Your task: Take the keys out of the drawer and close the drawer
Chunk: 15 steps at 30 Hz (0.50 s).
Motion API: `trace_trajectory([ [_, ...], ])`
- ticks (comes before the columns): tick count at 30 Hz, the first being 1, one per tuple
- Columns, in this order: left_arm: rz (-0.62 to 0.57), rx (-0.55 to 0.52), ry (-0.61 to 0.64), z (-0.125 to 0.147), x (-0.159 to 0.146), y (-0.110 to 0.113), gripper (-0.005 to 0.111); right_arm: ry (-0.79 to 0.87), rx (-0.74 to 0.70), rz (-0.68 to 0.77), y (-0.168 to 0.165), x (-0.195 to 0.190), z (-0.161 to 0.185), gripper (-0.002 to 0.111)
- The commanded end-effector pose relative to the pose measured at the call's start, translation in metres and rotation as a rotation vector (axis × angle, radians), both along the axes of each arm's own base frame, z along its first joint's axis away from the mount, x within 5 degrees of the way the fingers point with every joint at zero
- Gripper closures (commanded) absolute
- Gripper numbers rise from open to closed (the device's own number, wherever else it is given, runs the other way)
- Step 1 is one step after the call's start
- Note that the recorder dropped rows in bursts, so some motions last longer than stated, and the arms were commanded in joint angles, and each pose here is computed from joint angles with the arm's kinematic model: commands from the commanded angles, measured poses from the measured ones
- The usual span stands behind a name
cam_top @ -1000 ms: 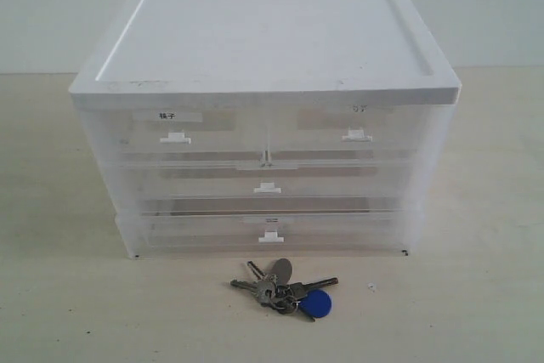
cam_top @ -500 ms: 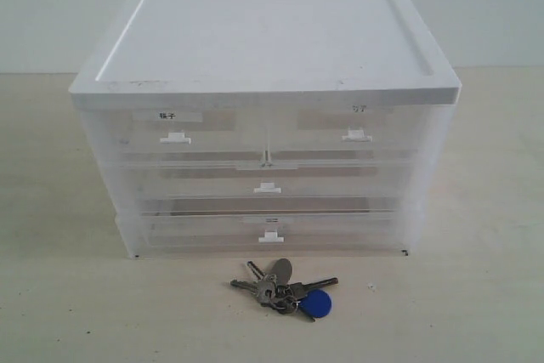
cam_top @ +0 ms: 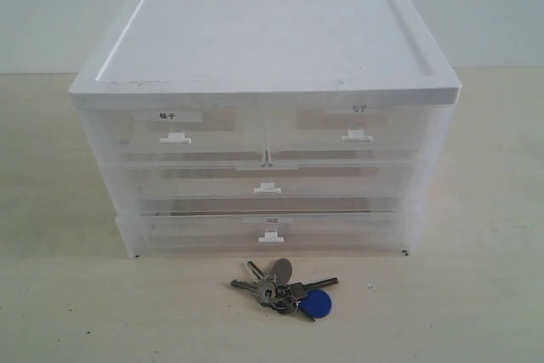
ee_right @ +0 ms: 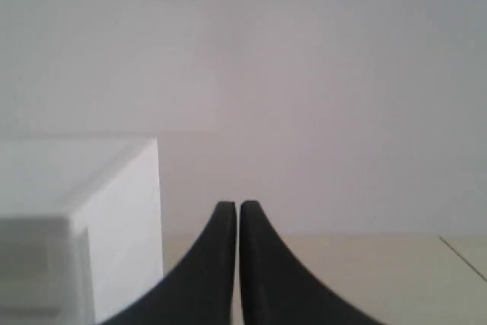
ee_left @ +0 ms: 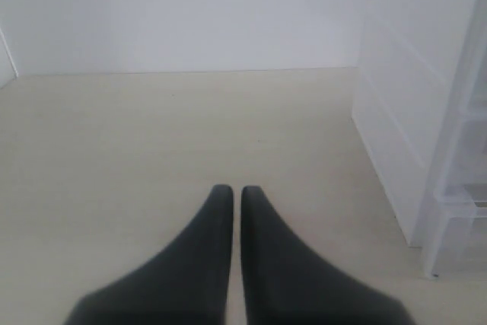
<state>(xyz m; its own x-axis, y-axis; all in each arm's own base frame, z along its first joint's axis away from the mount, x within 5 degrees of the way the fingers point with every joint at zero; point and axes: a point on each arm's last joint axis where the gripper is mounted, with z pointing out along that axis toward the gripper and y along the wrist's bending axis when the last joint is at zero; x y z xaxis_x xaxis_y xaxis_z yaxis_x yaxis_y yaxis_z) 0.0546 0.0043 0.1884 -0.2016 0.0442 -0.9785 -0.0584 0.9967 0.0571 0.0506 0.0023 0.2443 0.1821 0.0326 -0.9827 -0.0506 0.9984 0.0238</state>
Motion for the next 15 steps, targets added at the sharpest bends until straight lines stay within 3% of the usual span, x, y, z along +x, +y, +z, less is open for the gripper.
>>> trace_trajectory([
  [1, 0.001, -0.005, 0.001, -0.001, 0.000, 0.000, 0.102, 0.151, -0.127, -0.024, -0.001, 0.006, -0.036, 0.108],
  [9, 0.001, -0.005, 0.001, -0.001, 0.000, 0.000, 0.102, 0.404, -0.077, -0.033, -0.003, 0.004, -0.059, 0.108],
  [15, 0.001, -0.005, 0.001, -0.001, 0.000, 0.000, 0.102, 0.416, -0.056, -0.024, -0.002, 0.003, -0.060, 0.108],
])
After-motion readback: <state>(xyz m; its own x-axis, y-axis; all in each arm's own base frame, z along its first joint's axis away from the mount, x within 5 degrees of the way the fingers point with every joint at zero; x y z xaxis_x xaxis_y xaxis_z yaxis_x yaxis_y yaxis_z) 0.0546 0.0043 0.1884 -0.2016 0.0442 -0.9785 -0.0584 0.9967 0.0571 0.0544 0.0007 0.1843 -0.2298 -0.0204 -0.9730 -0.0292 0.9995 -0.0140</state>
